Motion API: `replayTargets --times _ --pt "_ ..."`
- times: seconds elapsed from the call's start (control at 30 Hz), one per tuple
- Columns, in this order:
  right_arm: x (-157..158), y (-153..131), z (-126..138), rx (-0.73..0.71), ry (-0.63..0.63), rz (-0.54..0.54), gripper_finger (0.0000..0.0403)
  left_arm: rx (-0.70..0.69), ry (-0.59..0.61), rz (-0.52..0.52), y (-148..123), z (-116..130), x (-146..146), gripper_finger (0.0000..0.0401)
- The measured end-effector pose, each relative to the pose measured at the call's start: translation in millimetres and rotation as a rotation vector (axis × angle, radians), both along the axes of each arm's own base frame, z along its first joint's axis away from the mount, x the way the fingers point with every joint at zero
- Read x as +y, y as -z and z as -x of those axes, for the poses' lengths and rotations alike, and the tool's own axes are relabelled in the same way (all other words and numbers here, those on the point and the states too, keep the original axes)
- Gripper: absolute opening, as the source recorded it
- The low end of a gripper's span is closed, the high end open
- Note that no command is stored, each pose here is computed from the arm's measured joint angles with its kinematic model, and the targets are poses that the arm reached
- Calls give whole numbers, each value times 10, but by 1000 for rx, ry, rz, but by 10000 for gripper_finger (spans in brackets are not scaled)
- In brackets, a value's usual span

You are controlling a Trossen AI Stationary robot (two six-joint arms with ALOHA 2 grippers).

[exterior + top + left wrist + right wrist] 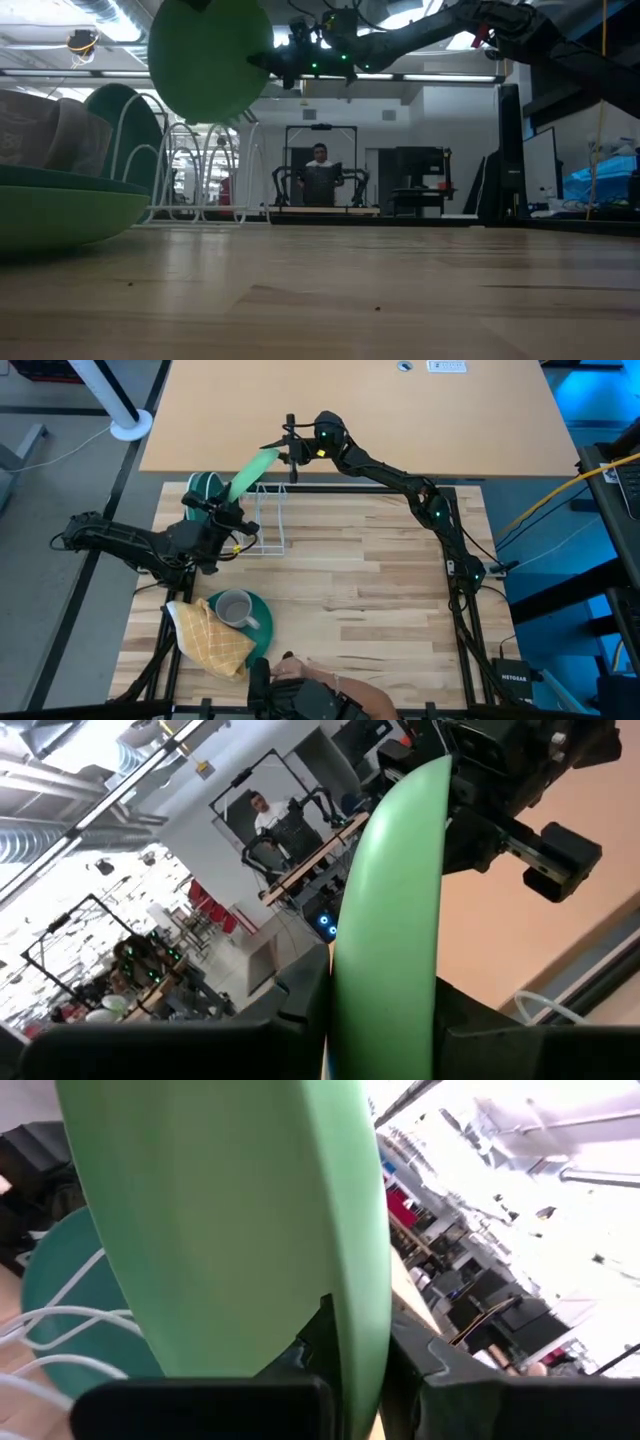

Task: Sort dishes
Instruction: Put the right light green plate into the dish rack

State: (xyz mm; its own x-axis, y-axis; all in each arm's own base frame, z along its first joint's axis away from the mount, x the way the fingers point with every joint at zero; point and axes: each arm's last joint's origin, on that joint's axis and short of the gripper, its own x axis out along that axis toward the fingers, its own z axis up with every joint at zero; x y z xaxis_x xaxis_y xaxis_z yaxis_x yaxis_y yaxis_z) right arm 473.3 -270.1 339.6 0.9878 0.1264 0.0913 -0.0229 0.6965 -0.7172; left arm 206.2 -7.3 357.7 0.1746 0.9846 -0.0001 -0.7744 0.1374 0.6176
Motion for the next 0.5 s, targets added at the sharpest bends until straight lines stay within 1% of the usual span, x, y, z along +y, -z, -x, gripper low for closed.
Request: replayTargets --times 0.3,0.5 --pt "4 -32 4 -30 -7 21 35 42 4 -8 -21 3 -1 71" --pt "7 -25 2 -24 -11 23 35 38 4 -7 -19 2 -1 71"
